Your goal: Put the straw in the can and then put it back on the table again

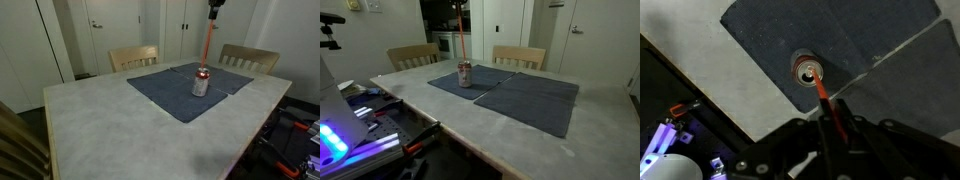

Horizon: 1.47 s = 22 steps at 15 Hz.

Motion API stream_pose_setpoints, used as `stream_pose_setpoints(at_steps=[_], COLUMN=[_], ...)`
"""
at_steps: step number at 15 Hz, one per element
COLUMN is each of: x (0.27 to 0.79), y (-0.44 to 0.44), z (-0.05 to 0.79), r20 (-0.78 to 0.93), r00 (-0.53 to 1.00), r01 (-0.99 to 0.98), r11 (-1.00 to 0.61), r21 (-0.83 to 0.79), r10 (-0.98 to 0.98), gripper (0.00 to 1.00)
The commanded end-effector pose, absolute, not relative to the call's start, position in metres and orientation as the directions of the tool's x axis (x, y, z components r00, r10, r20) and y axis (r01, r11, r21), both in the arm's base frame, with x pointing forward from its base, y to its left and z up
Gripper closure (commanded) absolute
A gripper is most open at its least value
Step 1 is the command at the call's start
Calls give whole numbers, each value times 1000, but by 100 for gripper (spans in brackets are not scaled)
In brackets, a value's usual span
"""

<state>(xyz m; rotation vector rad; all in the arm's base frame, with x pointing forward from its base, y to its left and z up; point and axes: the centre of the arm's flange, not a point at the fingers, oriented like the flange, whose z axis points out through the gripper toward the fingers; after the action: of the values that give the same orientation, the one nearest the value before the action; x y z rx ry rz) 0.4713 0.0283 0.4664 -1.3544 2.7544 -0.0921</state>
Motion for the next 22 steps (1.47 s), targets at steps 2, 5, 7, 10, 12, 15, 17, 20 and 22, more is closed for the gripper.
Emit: stream_pose_setpoints(at_steps=[2, 5, 7, 10, 12, 15, 17, 20, 22], x=[461, 464, 468, 480, 491, 510, 526, 550, 562], y=[23, 19, 17, 21, 28, 42, 56, 77, 88], z=[486, 493, 493, 485, 478, 463, 446, 418, 404], r20=[-56, -68, -96, -177, -241, -334, -374, -413, -441], r00=[-618, -620, -615, -593, -573, -528, -498, -441, -403], r01=[-773, -768, -765, -762, -757, -757, -769, -805, -824], r11=[619, 622, 622, 619, 618, 611, 597, 554, 527], r21=[-138, -155, -168, -193, -212, -233, -227, -210, -206], r10=[-784, -782, -783, -785, -784, -781, -783, -797, -802], gripper=[98, 98, 98, 98, 98, 98, 98, 98, 98])
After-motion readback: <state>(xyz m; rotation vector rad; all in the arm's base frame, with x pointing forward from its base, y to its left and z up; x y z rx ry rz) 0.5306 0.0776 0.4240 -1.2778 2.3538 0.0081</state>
